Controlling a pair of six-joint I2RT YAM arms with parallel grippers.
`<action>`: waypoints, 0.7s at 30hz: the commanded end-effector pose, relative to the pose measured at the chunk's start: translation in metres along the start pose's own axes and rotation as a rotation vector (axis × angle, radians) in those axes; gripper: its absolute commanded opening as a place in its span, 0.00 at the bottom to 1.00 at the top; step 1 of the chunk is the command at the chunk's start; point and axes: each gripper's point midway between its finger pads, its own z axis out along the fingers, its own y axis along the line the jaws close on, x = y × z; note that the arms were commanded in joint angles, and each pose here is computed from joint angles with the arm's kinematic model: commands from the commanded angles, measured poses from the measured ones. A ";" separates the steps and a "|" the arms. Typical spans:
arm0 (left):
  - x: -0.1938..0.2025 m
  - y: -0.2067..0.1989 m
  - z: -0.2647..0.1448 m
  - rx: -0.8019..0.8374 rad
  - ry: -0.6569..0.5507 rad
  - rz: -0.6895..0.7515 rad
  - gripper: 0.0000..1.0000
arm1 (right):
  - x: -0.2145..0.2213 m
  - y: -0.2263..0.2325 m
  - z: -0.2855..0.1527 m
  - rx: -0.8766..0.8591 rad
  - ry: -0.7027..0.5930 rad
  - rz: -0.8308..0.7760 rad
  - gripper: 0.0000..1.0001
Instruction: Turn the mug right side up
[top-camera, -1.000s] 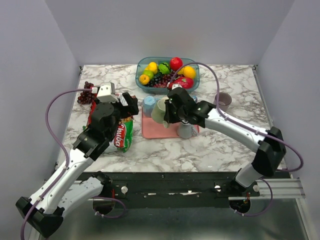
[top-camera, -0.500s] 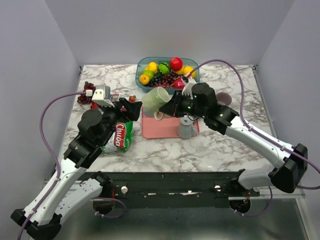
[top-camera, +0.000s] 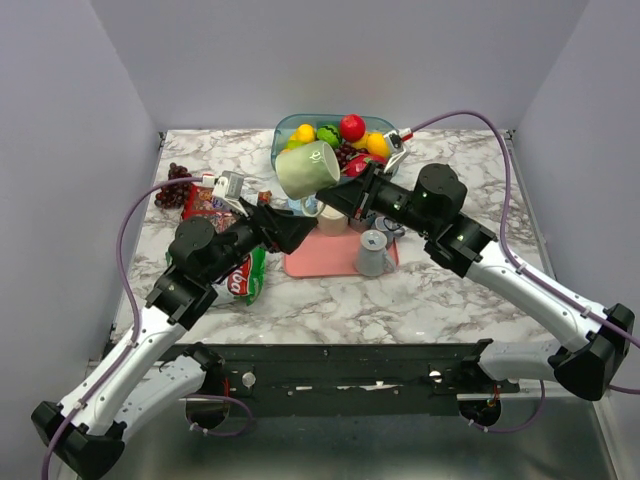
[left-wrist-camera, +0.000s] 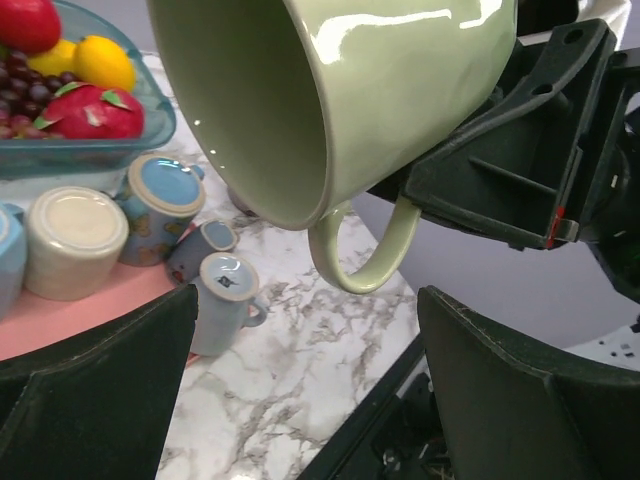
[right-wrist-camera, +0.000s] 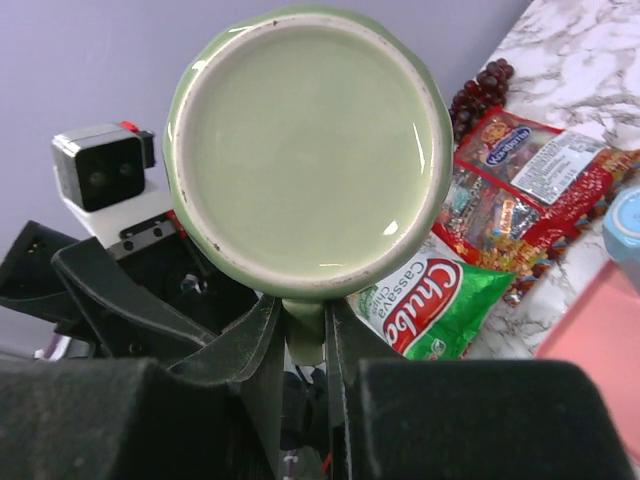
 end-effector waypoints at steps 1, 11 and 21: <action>-0.004 -0.038 0.003 0.208 -0.014 -0.092 0.99 | -0.035 0.051 -0.011 -0.205 -0.118 -0.036 0.01; -0.033 -0.068 -0.011 0.400 -0.190 -0.160 0.99 | -0.040 0.071 -0.025 -0.283 -0.122 -0.019 0.01; -0.044 -0.085 -0.013 0.529 -0.241 -0.219 0.84 | -0.028 0.079 -0.031 -0.354 -0.059 0.043 0.01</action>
